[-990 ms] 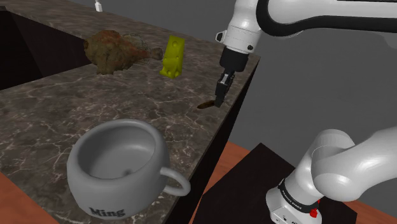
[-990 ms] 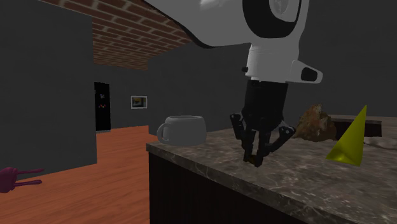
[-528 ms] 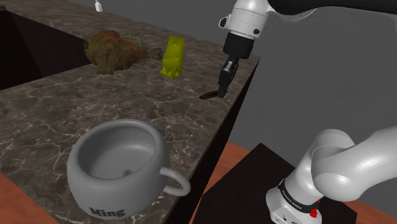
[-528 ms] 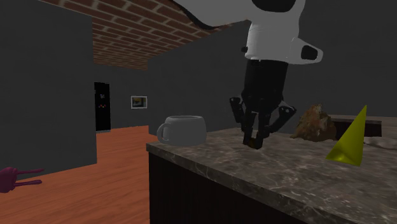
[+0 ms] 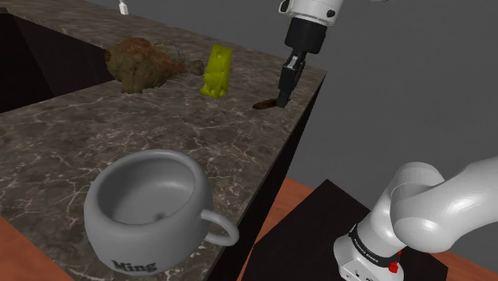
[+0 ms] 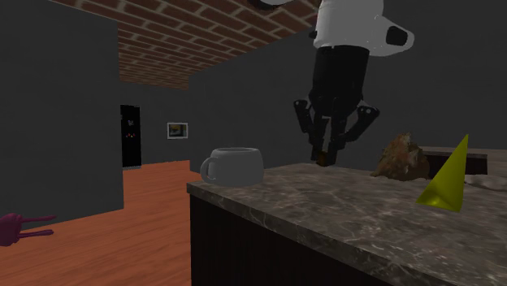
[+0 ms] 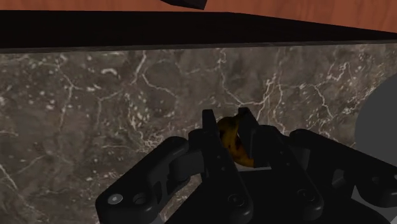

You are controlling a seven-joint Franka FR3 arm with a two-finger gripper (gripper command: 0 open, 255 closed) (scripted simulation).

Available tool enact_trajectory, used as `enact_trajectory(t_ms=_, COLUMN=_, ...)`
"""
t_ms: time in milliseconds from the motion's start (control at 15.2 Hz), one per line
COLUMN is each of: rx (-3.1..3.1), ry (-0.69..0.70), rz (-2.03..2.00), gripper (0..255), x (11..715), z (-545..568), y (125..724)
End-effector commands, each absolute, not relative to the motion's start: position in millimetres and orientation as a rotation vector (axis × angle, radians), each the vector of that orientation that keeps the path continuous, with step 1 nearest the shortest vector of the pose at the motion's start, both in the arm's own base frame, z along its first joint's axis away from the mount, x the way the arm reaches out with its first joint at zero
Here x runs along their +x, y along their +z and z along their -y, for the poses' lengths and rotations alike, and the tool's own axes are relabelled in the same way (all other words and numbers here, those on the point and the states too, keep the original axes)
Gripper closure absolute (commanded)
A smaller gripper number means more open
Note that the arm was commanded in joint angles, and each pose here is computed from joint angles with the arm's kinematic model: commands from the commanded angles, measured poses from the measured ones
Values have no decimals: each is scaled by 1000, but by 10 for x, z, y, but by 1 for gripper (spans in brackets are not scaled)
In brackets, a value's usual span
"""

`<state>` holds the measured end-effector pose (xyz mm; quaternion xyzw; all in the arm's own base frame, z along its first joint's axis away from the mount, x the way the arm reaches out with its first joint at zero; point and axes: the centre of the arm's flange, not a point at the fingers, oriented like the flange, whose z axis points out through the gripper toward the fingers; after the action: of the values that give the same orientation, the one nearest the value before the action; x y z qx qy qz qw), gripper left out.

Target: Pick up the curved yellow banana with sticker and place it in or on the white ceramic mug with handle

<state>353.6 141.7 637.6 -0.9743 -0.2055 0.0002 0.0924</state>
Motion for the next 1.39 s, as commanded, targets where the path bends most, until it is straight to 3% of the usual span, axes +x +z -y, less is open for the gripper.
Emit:
enact_trajectory(t_ms=0, rx=-2893, ry=1, rz=610, gripper=255, x=3544, z=-1419, y=6488)
enact_trajectory(t_ms=792, rx=-2893, ry=1, rz=610, gripper=255, x=3543, z=-1418, y=7079)
enact_trajectory(t_ms=1320, rx=-2893, ry=1, rz=610, gripper=255, x=3230, z=-2427, y=7098)
